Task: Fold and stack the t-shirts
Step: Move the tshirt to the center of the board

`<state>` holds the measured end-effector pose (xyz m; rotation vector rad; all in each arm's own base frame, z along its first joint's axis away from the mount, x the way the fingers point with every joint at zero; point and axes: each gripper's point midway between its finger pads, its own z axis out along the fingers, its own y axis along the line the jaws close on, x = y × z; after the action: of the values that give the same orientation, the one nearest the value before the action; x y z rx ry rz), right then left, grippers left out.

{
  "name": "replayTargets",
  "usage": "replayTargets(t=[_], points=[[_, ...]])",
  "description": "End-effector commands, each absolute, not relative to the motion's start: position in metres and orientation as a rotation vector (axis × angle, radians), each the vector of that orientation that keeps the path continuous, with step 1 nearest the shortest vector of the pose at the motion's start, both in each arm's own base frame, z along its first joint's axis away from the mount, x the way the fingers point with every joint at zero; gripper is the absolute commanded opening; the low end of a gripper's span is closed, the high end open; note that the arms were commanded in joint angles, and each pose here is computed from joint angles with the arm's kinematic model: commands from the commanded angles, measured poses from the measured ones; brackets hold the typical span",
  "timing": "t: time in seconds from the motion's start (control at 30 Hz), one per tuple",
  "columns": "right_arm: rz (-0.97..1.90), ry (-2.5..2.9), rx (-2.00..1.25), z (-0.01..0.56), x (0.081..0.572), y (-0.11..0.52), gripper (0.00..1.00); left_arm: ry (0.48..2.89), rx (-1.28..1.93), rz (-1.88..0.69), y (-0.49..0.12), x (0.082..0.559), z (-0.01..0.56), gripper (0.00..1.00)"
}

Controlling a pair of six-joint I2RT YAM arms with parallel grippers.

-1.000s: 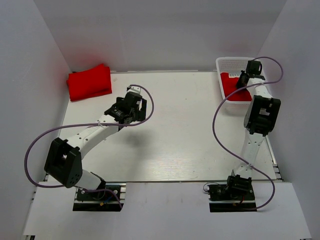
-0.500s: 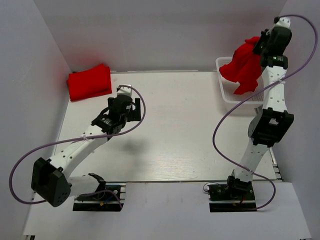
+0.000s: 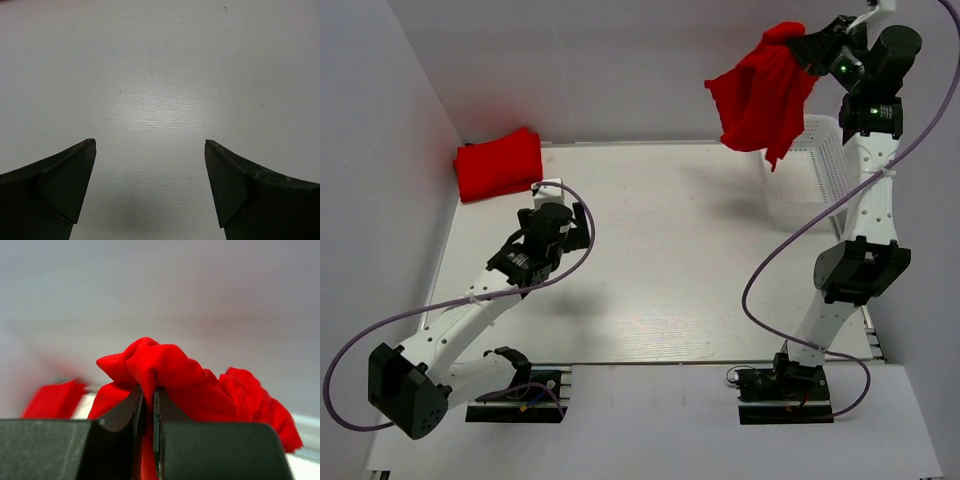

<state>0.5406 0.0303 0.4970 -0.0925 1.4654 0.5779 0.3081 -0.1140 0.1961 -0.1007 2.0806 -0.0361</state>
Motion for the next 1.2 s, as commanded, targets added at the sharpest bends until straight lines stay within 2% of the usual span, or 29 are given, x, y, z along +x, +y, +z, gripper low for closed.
replayTargets(t=[0.0,0.23,0.4,0.43,0.47,0.53,0.57,0.6,0.7,0.77,0.83,0.87,1.03,1.1,1.17], points=[[0.834,1.287,-0.397,0.558,0.475,0.107,0.00,2.066,-0.182,-0.020,-0.101,0.299,0.202,1.00],[1.088,1.296,-0.603,0.525,0.440,0.201,0.00,2.056,-0.319,0.048,-0.075,0.281,0.207,1.00],[1.225,1.378,-0.677,0.466,0.426,0.260,0.00,2.026,-0.366,0.005,-0.070,0.271,0.220,1.00],[1.263,1.462,-0.651,0.427,0.428,0.268,0.00,2.023,-0.377,-0.002,-0.069,0.270,0.219,1.00],[1.289,1.470,-0.678,0.417,0.417,0.285,0.00,2.023,-0.377,-0.002,-0.068,0.268,0.217,1.00],[1.278,1.631,-0.603,0.332,0.414,0.306,0.00,2.024,-0.410,-0.017,-0.067,0.265,0.217,1.00],[1.249,1.614,-0.596,0.333,0.419,0.305,0.00,2.024,-0.410,-0.017,-0.067,0.265,0.217,1.00],[1.256,1.741,-0.560,0.278,0.411,0.307,0.00,2.024,-0.410,-0.017,-0.067,0.265,0.217,1.00],[1.200,1.920,-0.564,0.194,0.395,0.321,0.00,2.067,-0.393,0.007,-0.069,0.264,0.207,1.00],[1.199,2.010,-0.579,0.159,0.382,0.327,0.02,2.078,-0.389,0.017,-0.070,0.266,0.208,1.00],[1.129,2.067,-0.570,0.142,0.383,0.325,0.34,2.123,-0.369,0.032,-0.074,0.266,0.197,1.00],[1.077,2.110,-0.566,0.134,0.382,0.322,0.90,2.130,-0.366,0.038,-0.075,0.269,0.197,1.00],[0.915,2.039,-0.585,0.171,0.395,0.312,0.90,2.181,-0.339,0.023,-0.085,0.271,0.187,1.00],[0.818,1.978,-0.537,0.203,0.403,0.299,0.90,2.191,-0.335,0.032,-0.086,0.272,0.186,1.00],[0.683,1.992,-0.458,0.206,0.412,0.277,0.90,2.206,-0.330,0.046,-0.085,0.271,0.192,1.00]])
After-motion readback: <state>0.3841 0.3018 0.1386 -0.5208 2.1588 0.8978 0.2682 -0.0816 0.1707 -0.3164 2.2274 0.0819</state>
